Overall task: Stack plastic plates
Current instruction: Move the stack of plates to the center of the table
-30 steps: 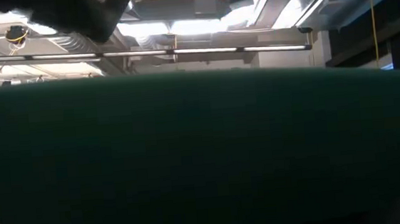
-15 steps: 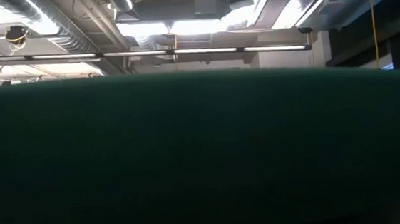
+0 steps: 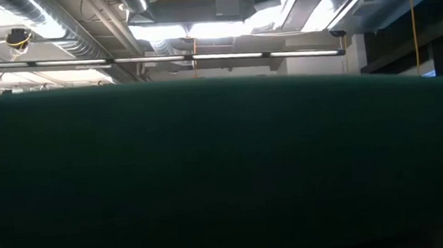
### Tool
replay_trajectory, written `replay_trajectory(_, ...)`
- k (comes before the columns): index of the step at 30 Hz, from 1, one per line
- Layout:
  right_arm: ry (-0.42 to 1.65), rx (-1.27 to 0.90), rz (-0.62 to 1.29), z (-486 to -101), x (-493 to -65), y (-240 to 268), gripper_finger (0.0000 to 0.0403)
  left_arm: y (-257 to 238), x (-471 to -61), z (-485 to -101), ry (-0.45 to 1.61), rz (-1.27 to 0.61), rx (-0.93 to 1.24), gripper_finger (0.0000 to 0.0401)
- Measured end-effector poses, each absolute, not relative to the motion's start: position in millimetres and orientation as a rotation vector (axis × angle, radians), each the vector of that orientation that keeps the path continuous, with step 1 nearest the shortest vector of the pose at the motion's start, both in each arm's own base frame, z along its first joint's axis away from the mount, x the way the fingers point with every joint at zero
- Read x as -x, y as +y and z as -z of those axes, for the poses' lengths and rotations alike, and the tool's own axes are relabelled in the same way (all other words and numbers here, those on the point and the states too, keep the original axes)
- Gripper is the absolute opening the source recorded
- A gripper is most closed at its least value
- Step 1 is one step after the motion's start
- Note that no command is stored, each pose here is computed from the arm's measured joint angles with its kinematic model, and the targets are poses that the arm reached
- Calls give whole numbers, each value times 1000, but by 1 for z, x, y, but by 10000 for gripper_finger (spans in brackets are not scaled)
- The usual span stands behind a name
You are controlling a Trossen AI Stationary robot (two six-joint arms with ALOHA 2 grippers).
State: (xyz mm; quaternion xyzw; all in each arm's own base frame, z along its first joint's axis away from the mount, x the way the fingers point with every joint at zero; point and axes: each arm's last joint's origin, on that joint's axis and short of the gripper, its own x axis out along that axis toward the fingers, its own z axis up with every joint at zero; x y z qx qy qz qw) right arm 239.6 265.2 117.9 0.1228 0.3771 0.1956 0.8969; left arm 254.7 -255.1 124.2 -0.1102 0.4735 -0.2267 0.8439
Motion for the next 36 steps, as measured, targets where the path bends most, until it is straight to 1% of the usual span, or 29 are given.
replay_trajectory(5,764,-233,-387,-111,-253,255,128,-250,-262,-120,980,450,235,71)
replay_trajectory(11,760,-221,-357,-110,-260,248,128,-243,-270,-121,932,432,178,68)
replay_trajectory(19,744,-177,-280,-109,-265,239,128,-231,-274,-117,963,353,132,72)
replay_trajectory(25,733,-139,-222,-108,-275,226,128,-219,-276,-115,928,183,-3,72)
replay_trajectory(28,731,-129,-160,-107,-282,215,128,-212,-280,-115,891,101,-61,72)
replay_trajectory(36,784,-120,-61,-104,-297,185,128,-193,-285,-112,910,-33,-142,73)
